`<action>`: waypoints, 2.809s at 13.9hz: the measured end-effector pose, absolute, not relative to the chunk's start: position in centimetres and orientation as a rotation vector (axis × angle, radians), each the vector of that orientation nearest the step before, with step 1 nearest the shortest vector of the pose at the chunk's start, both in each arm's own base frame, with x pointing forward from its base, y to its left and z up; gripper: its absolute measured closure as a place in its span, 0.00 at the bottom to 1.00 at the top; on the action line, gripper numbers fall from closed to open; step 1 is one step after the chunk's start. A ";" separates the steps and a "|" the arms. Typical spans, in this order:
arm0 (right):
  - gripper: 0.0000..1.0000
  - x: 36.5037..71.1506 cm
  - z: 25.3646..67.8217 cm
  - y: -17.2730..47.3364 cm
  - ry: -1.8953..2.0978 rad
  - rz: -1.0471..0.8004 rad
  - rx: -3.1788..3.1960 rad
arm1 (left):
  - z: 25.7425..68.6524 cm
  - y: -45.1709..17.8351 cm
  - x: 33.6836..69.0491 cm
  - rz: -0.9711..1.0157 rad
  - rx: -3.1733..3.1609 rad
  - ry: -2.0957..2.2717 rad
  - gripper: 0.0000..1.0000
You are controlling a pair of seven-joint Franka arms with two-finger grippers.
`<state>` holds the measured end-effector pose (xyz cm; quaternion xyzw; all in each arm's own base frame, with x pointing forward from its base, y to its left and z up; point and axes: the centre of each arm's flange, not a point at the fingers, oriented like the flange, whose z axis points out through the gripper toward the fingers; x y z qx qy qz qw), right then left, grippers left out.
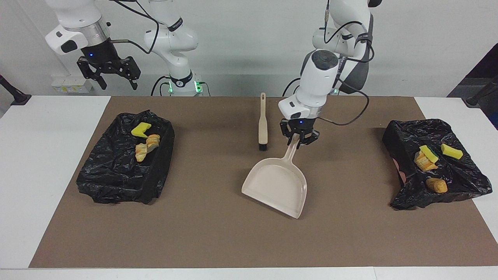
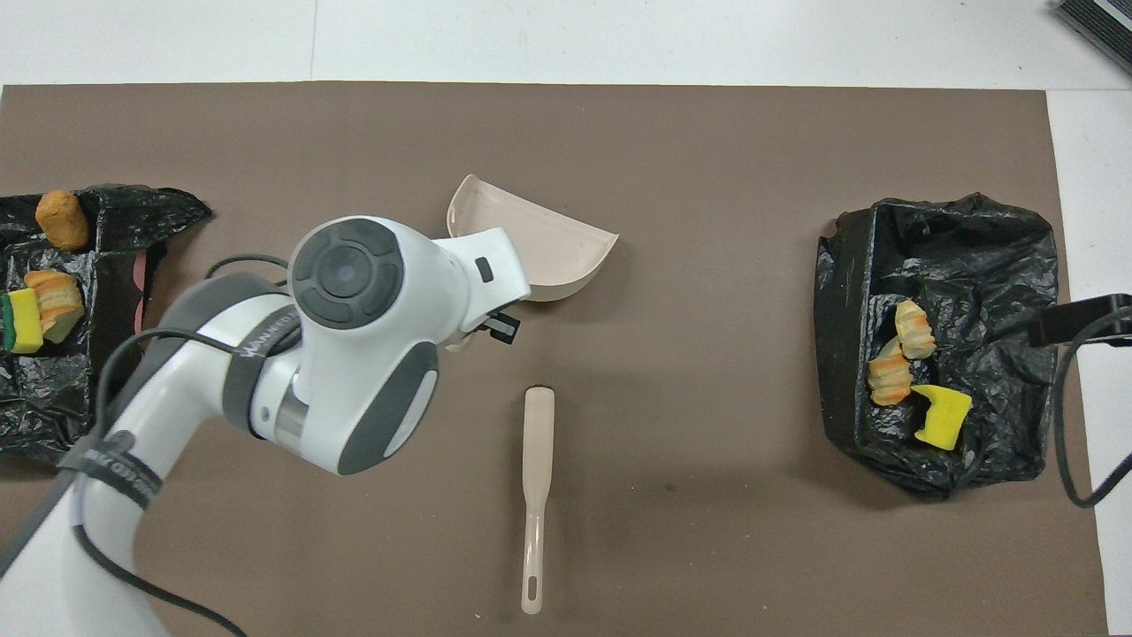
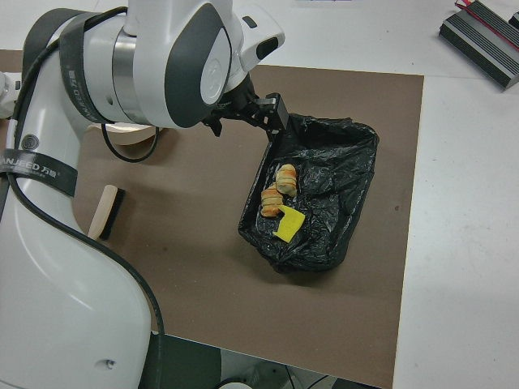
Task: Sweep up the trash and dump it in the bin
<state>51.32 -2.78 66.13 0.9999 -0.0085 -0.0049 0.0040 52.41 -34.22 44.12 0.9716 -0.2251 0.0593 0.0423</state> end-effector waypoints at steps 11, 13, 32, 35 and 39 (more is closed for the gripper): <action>0.00 51.3 66.0 -2.8 -0.020 -0.021 3.134 | 36.8 -40.5 49.9 0.119 3.020 -0.226 0.67; 0.00 51.3 65.9 -2.8 -0.020 -0.022 3.134 | 36.2 -40.5 50.1 0.115 3.017 -0.213 0.61; 0.00 51.2 65.8 -2.8 -0.020 -0.029 3.133 | 50.3 -15.8 60.8 0.140 3.055 -0.254 0.00; 0.00 51.2 65.8 -2.8 -0.020 -0.028 3.133 | 52.6 -9.0 61.2 0.141 3.066 -0.192 0.00; 0.00 51.2 65.8 -2.8 -0.019 -0.029 3.133 | 54.6 -2.7 60.3 0.058 3.077 -0.060 0.00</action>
